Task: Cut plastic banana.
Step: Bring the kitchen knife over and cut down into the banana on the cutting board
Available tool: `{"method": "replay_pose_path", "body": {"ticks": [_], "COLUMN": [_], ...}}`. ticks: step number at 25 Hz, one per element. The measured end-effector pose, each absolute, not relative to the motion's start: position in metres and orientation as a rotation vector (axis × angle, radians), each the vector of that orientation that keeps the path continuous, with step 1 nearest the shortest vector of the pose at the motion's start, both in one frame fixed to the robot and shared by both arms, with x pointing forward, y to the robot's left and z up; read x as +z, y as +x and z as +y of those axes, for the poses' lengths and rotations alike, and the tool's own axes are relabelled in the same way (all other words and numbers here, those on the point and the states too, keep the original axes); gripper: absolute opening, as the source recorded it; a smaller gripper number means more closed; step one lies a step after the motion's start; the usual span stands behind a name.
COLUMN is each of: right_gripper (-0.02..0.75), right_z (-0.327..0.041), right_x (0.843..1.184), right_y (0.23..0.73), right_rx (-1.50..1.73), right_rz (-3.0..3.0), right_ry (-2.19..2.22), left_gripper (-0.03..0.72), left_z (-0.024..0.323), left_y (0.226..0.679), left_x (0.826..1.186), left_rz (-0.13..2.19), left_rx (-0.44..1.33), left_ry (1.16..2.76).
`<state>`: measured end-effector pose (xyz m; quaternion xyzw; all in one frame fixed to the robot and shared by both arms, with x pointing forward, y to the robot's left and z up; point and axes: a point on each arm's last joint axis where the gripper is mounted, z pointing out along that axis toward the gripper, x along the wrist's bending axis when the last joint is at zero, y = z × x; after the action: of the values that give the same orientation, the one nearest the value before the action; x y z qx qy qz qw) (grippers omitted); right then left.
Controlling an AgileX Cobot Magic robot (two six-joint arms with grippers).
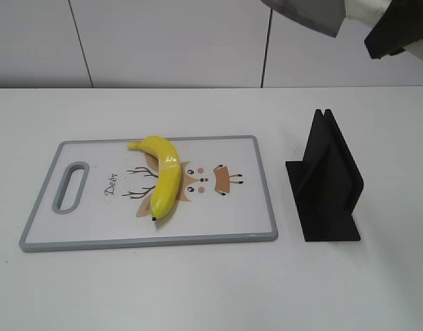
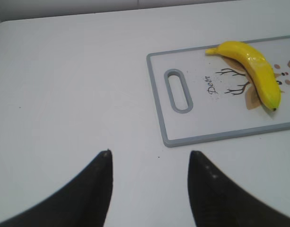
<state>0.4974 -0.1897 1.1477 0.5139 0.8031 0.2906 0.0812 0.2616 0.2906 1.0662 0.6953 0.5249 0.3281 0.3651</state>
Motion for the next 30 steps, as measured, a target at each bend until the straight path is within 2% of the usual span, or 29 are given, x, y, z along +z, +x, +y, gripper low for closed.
{"method": "replay_pose_path", "body": {"ticks": [7, 11, 17, 25, 30], "right_gripper": [0.169, 0.169, 0.169, 0.169, 0.169], "right_z": [-0.183, -0.172, -0.156, -0.138, -0.125], "right_x": [1.155, 1.142, 1.117, 1.085, 1.076], "right_y": [0.513, 0.527, 0.557, 0.600, 0.620], "right_rx": [0.862, 0.857, 0.854, 0.785, 0.871], "right_rz": [2.500, 2.624, 2.743, 2.928, 2.915], "right_ry": [1.219, 0.970, 0.717, 0.371, 0.206], "left_gripper": [0.479, 0.479, 0.479, 0.479, 0.479], "left_z": [0.277, 0.267, 0.250, 0.216, 0.187], "left_y": [0.331, 0.378, 0.447, 0.525, 0.556], "left_x": [1.102, 1.122, 1.150, 1.154, 1.141], "left_rz": [1.179, 1.015, 0.749, 0.366, 0.182], "left_rx": [0.789, 0.731, 0.586, 0.544, 0.502], "left_ry": [1.997, 2.152, 2.299, 2.417, 2.459]}}
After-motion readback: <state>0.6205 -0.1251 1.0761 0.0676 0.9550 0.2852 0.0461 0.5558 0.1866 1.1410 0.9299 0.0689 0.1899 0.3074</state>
